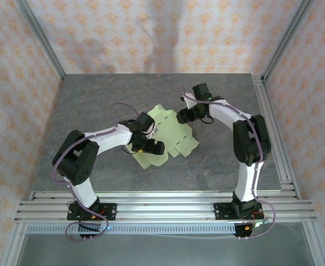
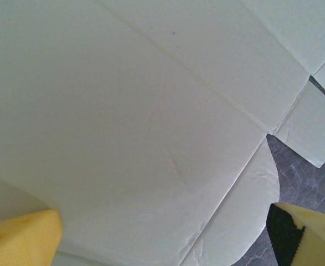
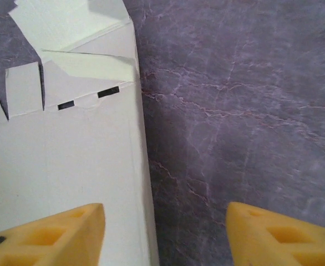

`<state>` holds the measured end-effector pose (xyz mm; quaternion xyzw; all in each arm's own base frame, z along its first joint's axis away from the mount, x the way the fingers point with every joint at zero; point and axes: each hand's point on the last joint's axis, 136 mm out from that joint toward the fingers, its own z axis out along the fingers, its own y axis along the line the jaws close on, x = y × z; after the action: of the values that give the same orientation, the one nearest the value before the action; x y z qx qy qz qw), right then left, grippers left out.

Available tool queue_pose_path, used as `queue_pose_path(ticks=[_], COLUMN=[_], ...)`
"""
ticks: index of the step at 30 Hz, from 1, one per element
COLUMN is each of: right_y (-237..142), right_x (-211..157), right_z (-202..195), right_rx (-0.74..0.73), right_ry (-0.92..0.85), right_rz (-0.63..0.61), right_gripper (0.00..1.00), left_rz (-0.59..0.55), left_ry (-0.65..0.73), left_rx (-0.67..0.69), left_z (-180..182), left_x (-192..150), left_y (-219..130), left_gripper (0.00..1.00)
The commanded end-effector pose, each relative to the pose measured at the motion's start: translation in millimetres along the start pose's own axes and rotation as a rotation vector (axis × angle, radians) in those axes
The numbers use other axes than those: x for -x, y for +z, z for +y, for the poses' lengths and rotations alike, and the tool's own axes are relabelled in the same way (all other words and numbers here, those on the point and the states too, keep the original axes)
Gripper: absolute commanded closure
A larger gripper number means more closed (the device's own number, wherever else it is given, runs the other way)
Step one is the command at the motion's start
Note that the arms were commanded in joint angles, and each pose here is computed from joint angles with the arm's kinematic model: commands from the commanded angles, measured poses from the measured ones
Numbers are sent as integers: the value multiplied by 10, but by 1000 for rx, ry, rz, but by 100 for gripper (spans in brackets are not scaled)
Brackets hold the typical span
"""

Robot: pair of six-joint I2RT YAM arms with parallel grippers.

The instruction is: Fold the paper box

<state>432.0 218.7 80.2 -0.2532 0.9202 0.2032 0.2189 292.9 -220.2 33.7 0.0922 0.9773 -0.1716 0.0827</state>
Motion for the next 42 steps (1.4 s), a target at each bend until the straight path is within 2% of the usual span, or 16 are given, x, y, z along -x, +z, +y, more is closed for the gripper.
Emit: queue_pose_path(ticks=[1, 4, 6, 11, 13, 15, 18, 21, 28, 36, 39, 42], right_y=[102, 153, 170, 206, 204, 196, 137, 47, -85, -196, -220, -243], right_x=[-45, -49, -58, -108, -111, -124, -110, -5, 51, -18, -109, -174], right_z=[76, 74, 85, 82, 48, 25, 11, 52, 103, 255, 265, 252], right_rx=[30, 34, 40, 45, 30, 11, -9, -26, -145, -146, -207, -265], right_ry=[-19, -23, -28, -42, -45, -60, -69, -84, -174, -76, -95, -130], right_rz=[74, 94, 99, 122, 124, 129, 123, 71, 18, -68, -91, -133], right_gripper=[51, 70, 75, 79, 94, 100, 100, 100, 100, 100, 100, 100], left_rz=[35, 35, 34, 29, 35, 39, 6, -82, -359, -528, -537, -516], left_ry=[-4, -2, -1, -2, -8, -15, -7, 25, 107, -61, -100, -159], left_rx=[7, 1, -4, -15, -7, -9, -24, -71, -133, -76, -51, -47], left_z=[61, 42, 36, 17, 52, 73, 52, -63, -336, -91, -72, -67], left_x=[-104, -88, -67, 0, 6, 13, 77, 254, 816, 1182, 1267, 1354], left_y=[-61, -83, -94, -108, -76, -47, -53, -160, -757, -1202, -1280, -1231], left_gripper=[3, 3, 3, 3, 3, 3, 3, 1, 0, 0, 0, 7])
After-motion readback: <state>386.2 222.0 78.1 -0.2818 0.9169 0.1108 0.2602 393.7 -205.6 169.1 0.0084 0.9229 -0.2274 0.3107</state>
